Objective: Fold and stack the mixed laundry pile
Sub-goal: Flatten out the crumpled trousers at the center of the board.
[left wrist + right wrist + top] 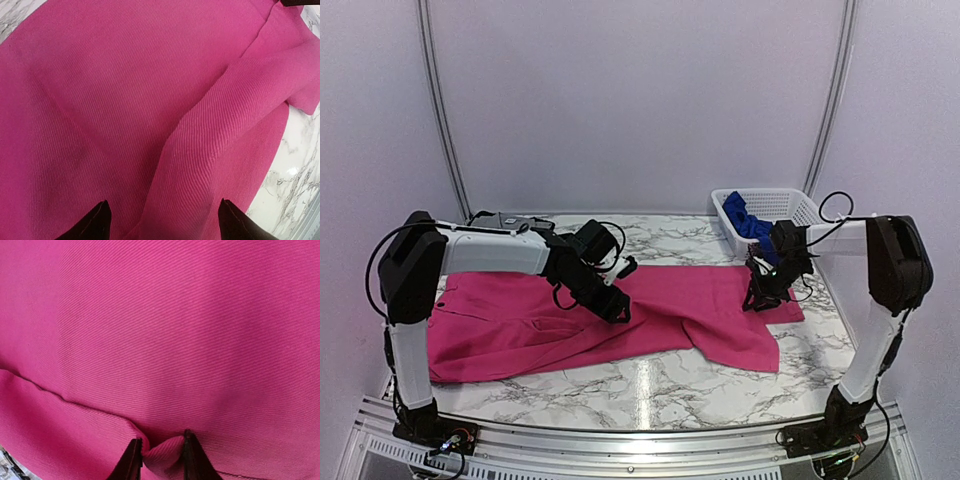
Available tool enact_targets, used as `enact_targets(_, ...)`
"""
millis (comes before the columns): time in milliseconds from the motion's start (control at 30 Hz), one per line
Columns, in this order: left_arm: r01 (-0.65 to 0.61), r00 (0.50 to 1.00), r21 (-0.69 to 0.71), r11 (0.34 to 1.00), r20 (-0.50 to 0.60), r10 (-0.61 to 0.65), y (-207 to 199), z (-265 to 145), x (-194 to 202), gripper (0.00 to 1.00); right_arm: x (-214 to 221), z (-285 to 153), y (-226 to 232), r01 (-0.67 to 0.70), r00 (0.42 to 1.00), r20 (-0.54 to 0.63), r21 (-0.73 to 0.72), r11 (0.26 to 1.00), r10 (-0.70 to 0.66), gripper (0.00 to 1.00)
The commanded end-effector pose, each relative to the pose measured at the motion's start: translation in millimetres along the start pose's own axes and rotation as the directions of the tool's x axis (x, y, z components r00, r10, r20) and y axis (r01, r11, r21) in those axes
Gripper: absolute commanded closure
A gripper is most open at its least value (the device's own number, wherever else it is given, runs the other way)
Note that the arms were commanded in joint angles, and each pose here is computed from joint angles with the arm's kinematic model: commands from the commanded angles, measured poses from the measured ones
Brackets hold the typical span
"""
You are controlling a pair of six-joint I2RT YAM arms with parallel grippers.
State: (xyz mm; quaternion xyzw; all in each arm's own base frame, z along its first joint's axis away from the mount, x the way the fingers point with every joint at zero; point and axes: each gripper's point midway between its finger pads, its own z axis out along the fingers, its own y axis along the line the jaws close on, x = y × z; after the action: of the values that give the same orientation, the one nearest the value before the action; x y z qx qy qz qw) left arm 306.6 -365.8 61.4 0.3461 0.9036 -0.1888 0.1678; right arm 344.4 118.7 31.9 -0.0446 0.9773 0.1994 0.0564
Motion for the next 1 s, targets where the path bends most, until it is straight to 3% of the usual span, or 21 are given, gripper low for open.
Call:
enact_targets(0,-0.01,0.999,0.029,1.0,-0.043,0.011,-4,8,8,0.3,9,2,7,0.023,0.999,-0.042,-0.025,0.999,-0.024,0.85)
enact_targets(67,-0.011,0.999,0.036,0.999,-0.041,0.012,-5,7,7,0.42,2,-4,10,0.03,0.999,-0.023,-0.025,0.999,-0.031,1.0)
enact_targets(233,-0.036,0.999,0.045,0.998,0.012,0.035,-11,-11,-7,0.73,-46,-49,33,0.086,0.988,0.132,-0.032,0.996,-0.081,1.0)
enact_targets(333,-0.05,0.997,0.032,0.998,0.062,0.048,-11,-31,-20,0.98,-84,-92,47,0.118,0.959,0.261,-0.013,0.993,-0.111,1.0)
enact_targets(467,-0.085,0.989,0.052,0.995,0.122,0.078,-23,-61,-25,1.0,-115,-167,60,0.144,0.887,0.442,0.01,0.99,-0.134,1.0)
enact_targets(600,-0.165,0.978,0.072,0.984,0.137,0.155,-52,-76,-6,1.0,-98,-209,55,0.113,0.841,0.536,-0.025,0.993,-0.082,1.0)
enact_targets(700,-0.271,0.959,0.058,0.961,0.096,0.265,-83,-68,25,1.0,-62,-212,51,0.069,0.831,0.555,-0.062,0.996,-0.023,1.0)
enact_targets(867,-0.423,0.903,0.042,0.905,-0.06,0.425,-119,-25,95,1.0,32,-164,30,-0.17,0.864,0.453,-0.148,0.974,0.22,1.0)
enact_targets(967,-0.507,0.855,-0.006,0.862,-0.127,0.503,-131,-1,125,0.99,72,-157,18,-0.291,0.839,0.438,-0.141,0.946,0.324,0.51)
